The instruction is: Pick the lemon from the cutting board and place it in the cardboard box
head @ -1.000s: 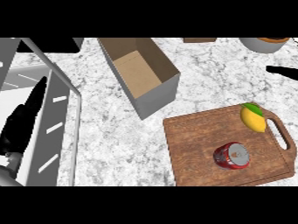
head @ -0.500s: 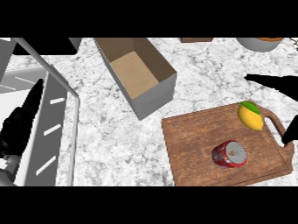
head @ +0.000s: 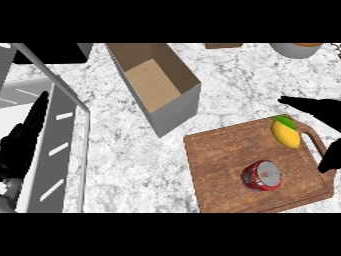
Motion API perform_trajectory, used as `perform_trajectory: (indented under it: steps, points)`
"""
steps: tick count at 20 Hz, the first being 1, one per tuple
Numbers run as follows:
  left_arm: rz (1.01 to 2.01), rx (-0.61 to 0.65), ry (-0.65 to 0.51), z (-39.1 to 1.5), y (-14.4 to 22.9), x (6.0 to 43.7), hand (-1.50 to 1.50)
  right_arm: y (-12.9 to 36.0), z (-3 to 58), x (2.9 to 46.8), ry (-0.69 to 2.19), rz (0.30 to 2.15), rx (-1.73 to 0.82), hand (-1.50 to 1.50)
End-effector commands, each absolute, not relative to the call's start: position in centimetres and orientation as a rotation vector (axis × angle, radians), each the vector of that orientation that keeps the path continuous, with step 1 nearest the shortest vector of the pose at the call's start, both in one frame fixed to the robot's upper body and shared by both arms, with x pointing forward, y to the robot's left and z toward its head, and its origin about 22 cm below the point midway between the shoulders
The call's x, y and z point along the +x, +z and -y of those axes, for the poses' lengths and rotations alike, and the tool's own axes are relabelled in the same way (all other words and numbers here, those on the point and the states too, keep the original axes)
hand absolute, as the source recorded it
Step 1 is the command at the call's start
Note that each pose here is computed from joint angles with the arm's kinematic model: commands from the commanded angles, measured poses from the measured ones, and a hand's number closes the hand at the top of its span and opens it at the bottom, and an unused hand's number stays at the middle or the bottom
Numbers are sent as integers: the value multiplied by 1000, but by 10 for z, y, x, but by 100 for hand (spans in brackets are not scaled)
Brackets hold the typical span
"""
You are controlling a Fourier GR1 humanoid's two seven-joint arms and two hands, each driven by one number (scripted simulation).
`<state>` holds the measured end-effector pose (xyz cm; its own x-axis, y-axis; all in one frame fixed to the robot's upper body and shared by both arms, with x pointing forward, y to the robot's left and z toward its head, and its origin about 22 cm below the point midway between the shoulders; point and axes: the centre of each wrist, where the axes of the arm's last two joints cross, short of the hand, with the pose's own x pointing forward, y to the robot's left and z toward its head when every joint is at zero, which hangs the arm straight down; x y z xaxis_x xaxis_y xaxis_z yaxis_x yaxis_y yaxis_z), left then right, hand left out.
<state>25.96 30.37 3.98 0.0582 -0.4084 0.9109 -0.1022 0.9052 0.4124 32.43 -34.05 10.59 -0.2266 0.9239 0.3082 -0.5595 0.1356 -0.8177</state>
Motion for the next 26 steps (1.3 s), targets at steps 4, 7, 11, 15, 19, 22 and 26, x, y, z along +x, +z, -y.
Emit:
perform_trajectory:
  steps: [4,7,11,15,19,22,26]
  points:
    - [1442,371,-197,-287,-3,230,0,99,330,336,1441,1091,-450,-150]
    - [1446,366,-211,-297,16,238,0,95,339,325,1445,1099,-464,-150]
    - [1458,362,-199,-272,20,249,0,84,323,339,1433,1109,-467,-150]
    - [1450,379,-206,-281,11,234,0,70,342,323,1443,1098,-447,-150]
    - [1438,360,-197,-295,21,242,0,62,318,333,1419,1105,-455,-150]
    - [1444,378,-201,-287,17,242,0,83,343,339,1417,1094,-461,-150]
    - [1448,387,-217,-295,2,241,0,60,336,328,1489,1063,-478,-150]
